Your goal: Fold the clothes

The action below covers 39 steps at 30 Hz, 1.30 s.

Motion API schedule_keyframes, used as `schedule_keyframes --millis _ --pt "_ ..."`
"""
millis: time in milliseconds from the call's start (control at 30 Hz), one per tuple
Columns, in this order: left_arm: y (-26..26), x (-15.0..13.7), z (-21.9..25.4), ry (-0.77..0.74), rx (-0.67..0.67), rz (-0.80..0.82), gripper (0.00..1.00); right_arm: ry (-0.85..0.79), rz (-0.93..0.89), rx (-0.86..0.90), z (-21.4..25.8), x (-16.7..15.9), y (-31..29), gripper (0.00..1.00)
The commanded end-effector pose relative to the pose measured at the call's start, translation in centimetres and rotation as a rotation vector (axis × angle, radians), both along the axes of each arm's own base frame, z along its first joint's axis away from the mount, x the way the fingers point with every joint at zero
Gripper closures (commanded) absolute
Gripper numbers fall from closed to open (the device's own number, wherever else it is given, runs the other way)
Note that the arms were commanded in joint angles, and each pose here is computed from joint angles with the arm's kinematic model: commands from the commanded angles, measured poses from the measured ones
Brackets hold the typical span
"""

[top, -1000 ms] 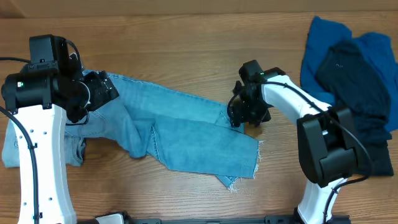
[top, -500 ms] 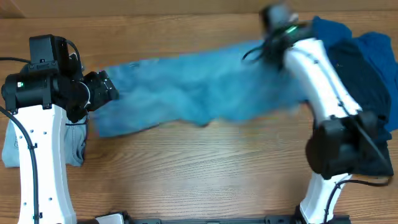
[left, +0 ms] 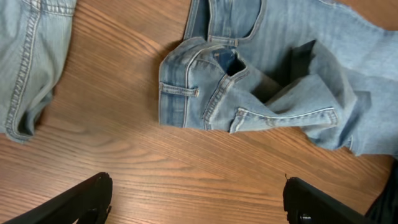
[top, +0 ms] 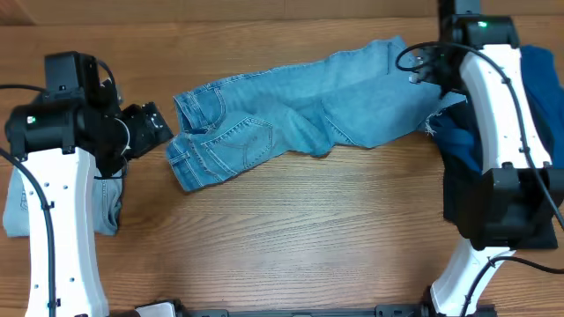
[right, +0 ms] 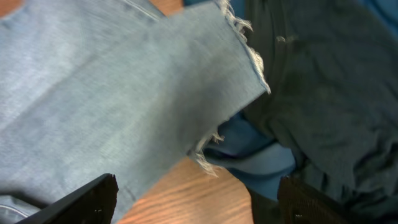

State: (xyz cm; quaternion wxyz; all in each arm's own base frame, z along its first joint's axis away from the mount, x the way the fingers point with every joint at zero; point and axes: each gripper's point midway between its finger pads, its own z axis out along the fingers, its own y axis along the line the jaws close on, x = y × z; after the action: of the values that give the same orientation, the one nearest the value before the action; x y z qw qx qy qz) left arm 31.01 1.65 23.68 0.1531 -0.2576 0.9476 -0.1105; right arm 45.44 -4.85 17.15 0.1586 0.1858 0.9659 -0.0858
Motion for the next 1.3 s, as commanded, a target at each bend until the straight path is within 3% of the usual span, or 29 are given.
schedule_keyframes --millis 0,100,233,300,467,633,767,967,1000,1033,1067,1133,1200,1267 --pt "-1.2 0.1 -2.2 0.002 -0.027 -0.12 0.1 0.069 0.118 0.152 -1.9 -0.5 1.8 0.14" --pt "-2.6 1.7 -3.1 -0.089 -0.023 -0.306 0.08 0.064 0.134 0.118 -1.8 -0.3 1.2 0.13" --pt "-3.8 6.5 -0.2 -0.339 -0.032 -0.364 0.12 -0.037 0.124 0.102 -1.2 2.1 0.3 0.17" --pt "-5.5 7.3 0.6 -0.395 -0.063 -0.414 0.1 -0.041 0.104 0.103 -1.7 2.5 -0.5 0.16" --pt "-11.5 7.2 -3.2 -0.296 -0.021 -0.604 0.07 -0.062 0.108 0.098 -4.5 4.6 -3.4 0.15" --pt "-12.5 6.6 -7.2 -0.153 0.003 -0.632 0.07 -0.173 0.118 0.105 -5.6 8.0 -5.3 0.18" --pt "-12.5 6.6 -7.6 -0.139 0.001 -0.632 0.06 -0.168 0.204 0.083 -8.6 9.6 -5.9 0.18" --pt "-12.5 6.1 -7.7 -0.118 -0.002 -0.632 0.06 -0.166 0.181 0.077 -12.5 10.7 -7.8 0.18" --pt "-12.5 6.1 -7.7 -0.117 -0.004 -0.627 0.06 -0.155 0.178 0.083 -13.1 10.5 -7.9 0.25" --pt "-12.5 6.1 -7.7 -0.115 -0.009 -0.617 0.06 -0.146 0.177 0.089 -13.3 10.3 -7.9 0.74" --pt "-12.5 6.1 -7.7 -0.115 -0.012 -0.615 0.06 -0.149 0.176 0.09 -13.2 10.4 -7.9 0.96" --pt "-12.5 6.1 -7.7 -0.113 -0.012 -0.615 0.08 -0.153 0.177 0.105 -11.7 10.5 -7.6 0.96" --pt "-12.5 5.9 -7.8 -0.104 -0.014 -0.615 0.18 -0.17 0.199 0.159 -9.5 10.6 -6.5 0.96" --pt "-12.5 5.8 -7.8 -0.102 -0.014 -0.616 0.44 -0.162 0.154 0.21 -5.5 9.2 -5.9 0.96"
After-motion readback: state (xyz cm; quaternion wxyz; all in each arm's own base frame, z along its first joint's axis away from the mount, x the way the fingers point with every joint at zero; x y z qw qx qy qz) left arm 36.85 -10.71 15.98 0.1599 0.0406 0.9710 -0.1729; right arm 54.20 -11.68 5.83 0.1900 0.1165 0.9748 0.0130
